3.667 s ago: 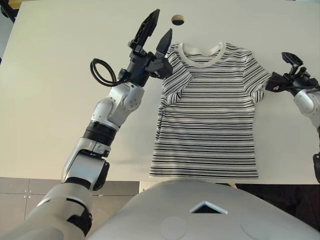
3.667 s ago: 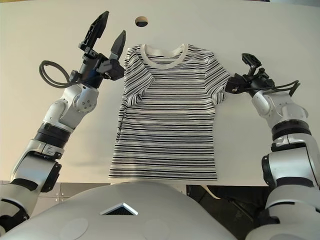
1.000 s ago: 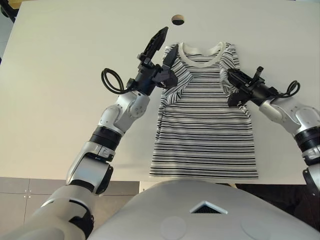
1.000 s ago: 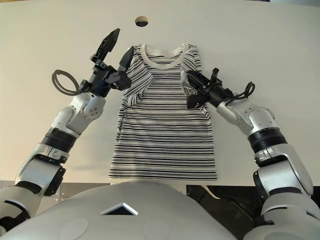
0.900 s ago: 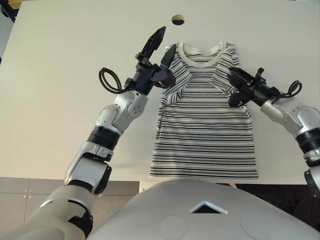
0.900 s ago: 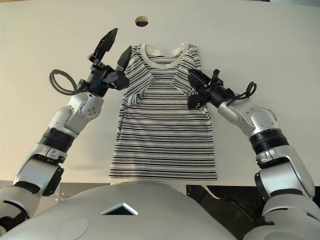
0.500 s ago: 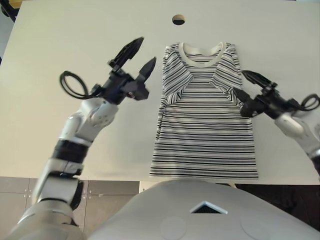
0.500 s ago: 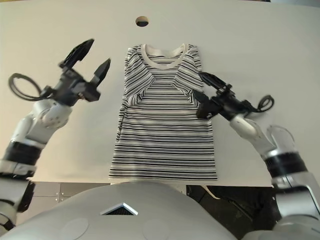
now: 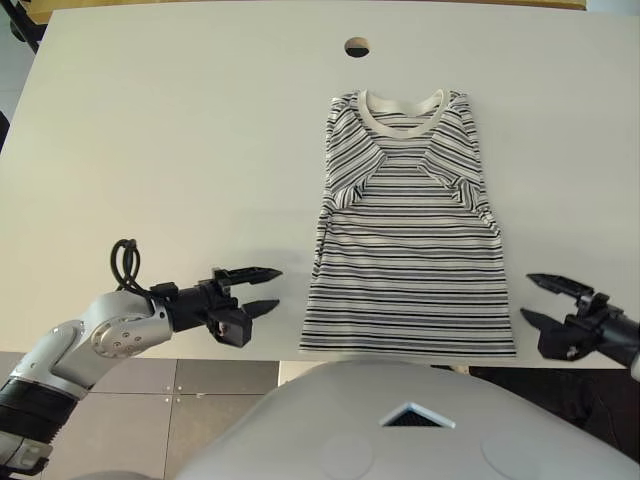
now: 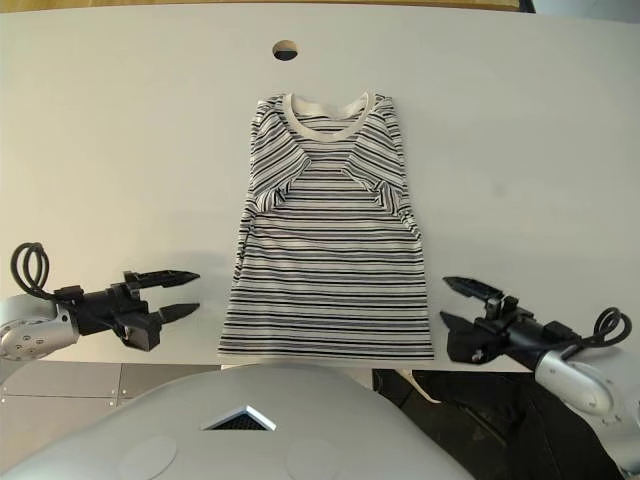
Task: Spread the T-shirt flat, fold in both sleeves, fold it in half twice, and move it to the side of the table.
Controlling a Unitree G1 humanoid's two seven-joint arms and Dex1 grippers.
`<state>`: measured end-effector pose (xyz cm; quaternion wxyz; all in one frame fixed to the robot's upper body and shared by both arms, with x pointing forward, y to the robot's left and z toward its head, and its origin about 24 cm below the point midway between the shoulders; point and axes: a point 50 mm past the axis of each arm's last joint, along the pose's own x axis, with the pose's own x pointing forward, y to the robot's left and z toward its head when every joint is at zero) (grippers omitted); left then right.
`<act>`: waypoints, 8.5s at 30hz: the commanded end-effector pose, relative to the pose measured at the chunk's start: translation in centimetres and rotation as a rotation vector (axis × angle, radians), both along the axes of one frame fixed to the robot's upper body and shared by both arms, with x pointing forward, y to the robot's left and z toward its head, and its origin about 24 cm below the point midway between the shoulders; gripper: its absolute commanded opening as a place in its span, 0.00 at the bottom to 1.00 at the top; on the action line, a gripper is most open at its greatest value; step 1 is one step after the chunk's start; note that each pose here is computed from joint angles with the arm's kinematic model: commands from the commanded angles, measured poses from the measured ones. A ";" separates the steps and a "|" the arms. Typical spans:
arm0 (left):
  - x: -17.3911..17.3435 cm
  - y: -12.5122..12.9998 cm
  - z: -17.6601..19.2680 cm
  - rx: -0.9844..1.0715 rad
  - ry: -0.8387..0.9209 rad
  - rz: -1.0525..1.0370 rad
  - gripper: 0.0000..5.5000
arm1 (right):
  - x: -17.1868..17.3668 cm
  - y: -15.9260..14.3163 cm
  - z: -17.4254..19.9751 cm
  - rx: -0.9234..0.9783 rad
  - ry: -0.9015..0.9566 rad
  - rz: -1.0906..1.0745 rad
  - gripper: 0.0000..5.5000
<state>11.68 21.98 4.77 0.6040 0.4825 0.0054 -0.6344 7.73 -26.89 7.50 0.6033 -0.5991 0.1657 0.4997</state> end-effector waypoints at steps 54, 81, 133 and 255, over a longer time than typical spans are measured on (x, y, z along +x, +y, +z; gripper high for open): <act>6.2 -5.4 1.9 -0.542 0.011 0.086 0.02 | 6.0 3.7 1.2 0.575 -0.083 -0.017 0.02; 22.6 -8.4 -1.3 -0.389 -0.314 0.652 0.02 | 24.0 6.0 -3.4 0.571 -0.657 -0.475 0.02; 16.3 -2.4 2.9 -0.942 -0.663 1.111 0.61 | 6.3 15.2 -4.5 0.372 -0.002 0.526 0.46; 6.2 -6.3 -1.0 -0.491 -0.065 0.214 0.02 | 8.0 7.9 -2.0 0.567 -0.038 0.181 0.02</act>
